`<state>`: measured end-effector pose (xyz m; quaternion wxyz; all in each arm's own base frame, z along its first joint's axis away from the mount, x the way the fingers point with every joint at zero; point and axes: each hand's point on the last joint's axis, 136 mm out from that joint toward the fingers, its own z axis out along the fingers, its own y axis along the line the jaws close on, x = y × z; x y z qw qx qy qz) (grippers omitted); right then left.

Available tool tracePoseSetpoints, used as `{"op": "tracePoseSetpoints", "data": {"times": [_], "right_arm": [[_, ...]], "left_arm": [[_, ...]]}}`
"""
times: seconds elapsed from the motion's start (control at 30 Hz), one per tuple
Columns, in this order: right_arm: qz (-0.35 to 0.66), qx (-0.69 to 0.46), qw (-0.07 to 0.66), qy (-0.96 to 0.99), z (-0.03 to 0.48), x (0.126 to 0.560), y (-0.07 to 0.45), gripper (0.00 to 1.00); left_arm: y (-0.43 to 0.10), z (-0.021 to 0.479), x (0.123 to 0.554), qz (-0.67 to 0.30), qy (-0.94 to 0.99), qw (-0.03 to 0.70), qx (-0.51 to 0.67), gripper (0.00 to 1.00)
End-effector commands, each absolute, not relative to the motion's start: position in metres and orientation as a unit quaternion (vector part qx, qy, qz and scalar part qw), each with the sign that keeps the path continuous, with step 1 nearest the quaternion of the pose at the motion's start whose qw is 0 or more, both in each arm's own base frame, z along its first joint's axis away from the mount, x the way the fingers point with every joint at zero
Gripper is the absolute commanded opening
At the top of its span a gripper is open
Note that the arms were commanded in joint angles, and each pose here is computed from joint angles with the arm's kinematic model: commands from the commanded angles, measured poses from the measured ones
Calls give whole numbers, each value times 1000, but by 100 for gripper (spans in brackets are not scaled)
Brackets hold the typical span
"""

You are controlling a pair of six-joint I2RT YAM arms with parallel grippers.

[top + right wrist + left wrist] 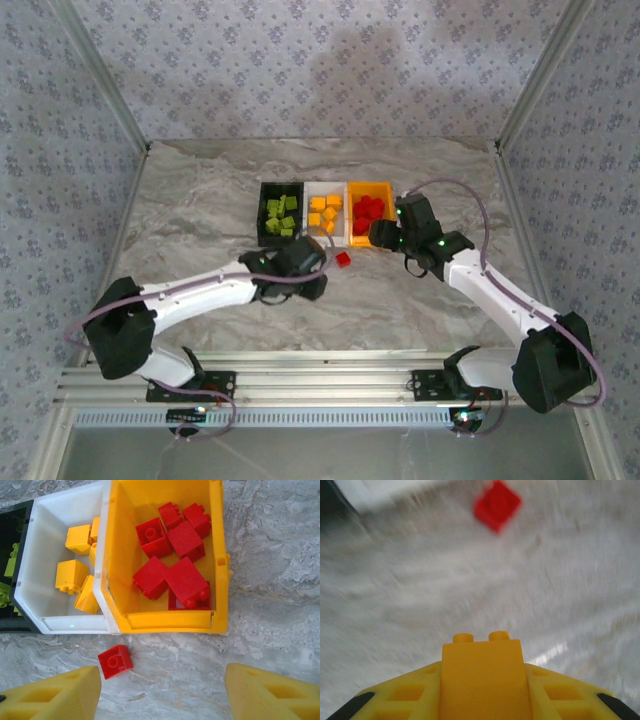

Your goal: Sort the legos into containers by color

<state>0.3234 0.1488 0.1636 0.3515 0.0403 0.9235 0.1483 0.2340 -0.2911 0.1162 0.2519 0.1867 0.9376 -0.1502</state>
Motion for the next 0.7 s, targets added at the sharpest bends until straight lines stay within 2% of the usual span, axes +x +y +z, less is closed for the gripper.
{"op": "tracePoseSetpoints", "data": {"times": [0.0, 0.2, 0.47, 0.53, 0.6, 0.67], "right_arm": [[153, 47, 344, 925, 158, 315, 147, 68], [151, 47, 331, 930, 145, 307, 145, 68], [150, 39, 319, 935, 134, 295, 145, 68], [154, 32, 319, 935, 134, 292, 147, 69], [160, 21, 319, 934, 133, 289, 151, 69], [166, 10, 316, 934, 131, 286, 156, 69]], "left_arm": [[-302, 152, 294, -153, 923, 315, 158, 35], [-316, 155, 377, -132, 922, 343, 118, 35], [-332, 139, 432, -101, 929, 338, 114, 37], [-334, 137, 438, -99, 930, 336, 112, 43], [-337, 141, 440, -106, 928, 339, 111, 56], [-341, 150, 441, -118, 925, 344, 110, 65]]}}
